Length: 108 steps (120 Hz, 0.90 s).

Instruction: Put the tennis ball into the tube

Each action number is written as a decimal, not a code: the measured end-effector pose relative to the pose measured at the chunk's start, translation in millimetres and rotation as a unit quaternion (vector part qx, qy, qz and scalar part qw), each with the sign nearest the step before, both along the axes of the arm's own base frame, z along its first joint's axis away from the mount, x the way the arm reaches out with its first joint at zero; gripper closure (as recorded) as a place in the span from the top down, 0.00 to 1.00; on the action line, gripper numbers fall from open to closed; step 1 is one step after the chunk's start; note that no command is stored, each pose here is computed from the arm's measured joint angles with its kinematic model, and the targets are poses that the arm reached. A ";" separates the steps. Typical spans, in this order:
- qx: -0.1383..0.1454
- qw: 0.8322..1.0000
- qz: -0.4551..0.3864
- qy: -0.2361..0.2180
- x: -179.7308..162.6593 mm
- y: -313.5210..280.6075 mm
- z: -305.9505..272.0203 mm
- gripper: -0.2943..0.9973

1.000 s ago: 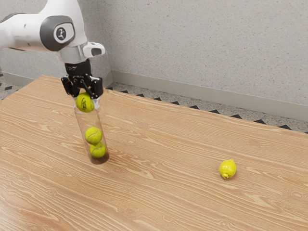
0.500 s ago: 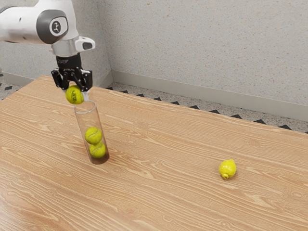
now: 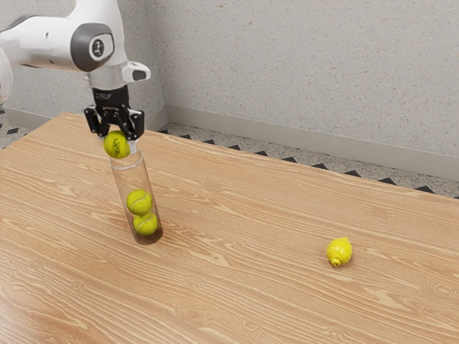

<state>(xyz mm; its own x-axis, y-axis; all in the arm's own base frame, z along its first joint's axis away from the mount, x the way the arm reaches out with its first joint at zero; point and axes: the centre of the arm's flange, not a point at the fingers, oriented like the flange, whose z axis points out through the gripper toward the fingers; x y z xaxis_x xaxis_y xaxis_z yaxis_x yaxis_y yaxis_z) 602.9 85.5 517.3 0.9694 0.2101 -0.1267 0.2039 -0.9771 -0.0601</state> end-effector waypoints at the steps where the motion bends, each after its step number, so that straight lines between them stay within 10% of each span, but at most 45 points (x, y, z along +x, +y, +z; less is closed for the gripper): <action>1: 0.000 1.000 0.000 0.000 0.1 0.0 -0.3 0.50; 108: -0.034 0.989 -0.131 -0.057 -52.1 -106.5 92.2 0.76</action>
<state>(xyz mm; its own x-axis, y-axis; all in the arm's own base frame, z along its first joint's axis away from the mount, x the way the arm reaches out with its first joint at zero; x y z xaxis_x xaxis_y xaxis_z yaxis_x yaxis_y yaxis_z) 550.9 -21.0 609.5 0.9982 -0.0564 -0.0194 -0.0561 -0.9983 0.0161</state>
